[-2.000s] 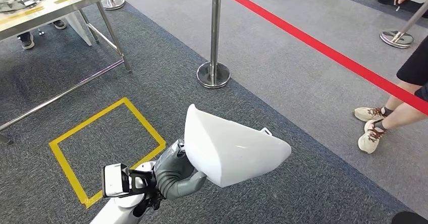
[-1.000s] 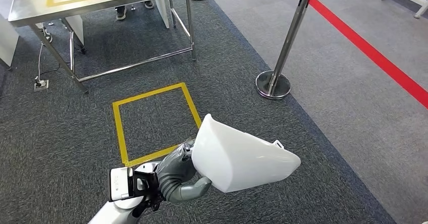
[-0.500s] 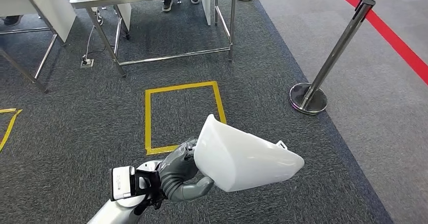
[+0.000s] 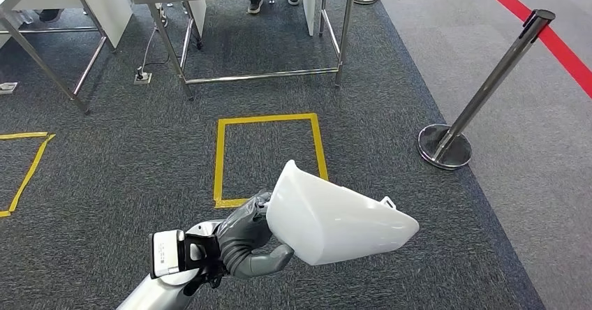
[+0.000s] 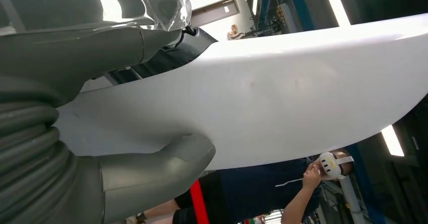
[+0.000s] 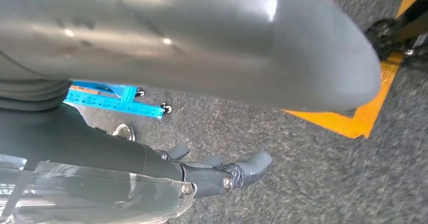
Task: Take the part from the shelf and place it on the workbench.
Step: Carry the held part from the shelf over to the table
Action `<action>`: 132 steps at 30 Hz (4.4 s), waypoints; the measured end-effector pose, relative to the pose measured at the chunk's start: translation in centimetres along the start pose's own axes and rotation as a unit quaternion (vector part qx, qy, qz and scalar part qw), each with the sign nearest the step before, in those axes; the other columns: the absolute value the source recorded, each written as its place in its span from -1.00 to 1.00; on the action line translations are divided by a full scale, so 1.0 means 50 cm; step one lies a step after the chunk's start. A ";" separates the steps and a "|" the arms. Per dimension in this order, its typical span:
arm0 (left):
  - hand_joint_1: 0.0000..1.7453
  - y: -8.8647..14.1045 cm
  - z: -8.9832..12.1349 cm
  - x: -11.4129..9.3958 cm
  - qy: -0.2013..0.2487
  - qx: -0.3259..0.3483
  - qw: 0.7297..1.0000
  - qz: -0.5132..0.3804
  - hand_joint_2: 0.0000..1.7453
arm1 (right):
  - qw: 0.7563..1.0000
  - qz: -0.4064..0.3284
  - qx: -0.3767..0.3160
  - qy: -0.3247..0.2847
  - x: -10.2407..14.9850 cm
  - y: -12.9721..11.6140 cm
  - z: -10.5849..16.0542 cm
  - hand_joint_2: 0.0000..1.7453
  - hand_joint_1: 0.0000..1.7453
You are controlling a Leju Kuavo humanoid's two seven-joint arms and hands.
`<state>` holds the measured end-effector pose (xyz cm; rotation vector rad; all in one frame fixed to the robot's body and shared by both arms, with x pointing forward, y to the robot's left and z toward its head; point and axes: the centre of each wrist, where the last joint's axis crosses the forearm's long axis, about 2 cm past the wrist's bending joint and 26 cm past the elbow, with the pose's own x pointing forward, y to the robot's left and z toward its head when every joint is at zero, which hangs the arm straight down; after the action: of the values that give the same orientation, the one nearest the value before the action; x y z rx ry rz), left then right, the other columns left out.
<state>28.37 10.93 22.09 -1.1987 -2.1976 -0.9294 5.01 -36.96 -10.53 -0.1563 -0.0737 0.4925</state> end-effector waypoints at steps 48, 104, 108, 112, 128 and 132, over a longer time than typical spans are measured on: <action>1.00 0.003 -0.025 -0.006 -0.011 -0.027 0.999 0.014 1.00 | 1.000 -0.027 0.001 -0.011 -0.005 0.025 0.000 -1.00 -1.00; 1.00 0.004 -0.018 -0.010 -0.007 -0.015 1.000 0.008 1.00 | 1.000 -0.020 0.008 -0.004 -0.004 0.026 0.000 -1.00 -1.00; 1.00 0.008 -0.021 -0.006 -0.012 -0.013 1.000 0.003 1.00 | 1.000 -0.022 0.000 -0.008 0.002 0.013 0.000 -1.00 -1.00; 1.00 0.011 -0.017 -0.006 -0.010 -0.012 1.000 0.000 1.00 | 1.000 -0.022 0.000 -0.008 0.000 0.015 0.000 -1.00 -1.00; 1.00 0.012 -0.003 -0.015 -0.001 -0.007 1.000 -0.003 1.00 | 1.000 -0.024 0.006 -0.017 0.005 0.029 0.000 -1.00 -1.00; 1.00 0.010 -0.009 -0.021 0.000 -0.008 1.000 0.000 1.00 | 0.999 -0.029 0.009 -0.013 -0.003 0.036 0.000 -1.00 -1.00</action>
<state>29.38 10.23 21.88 -1.2062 -2.1953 -0.9498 4.04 -35.46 -10.84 -0.1298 -0.0983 0.4376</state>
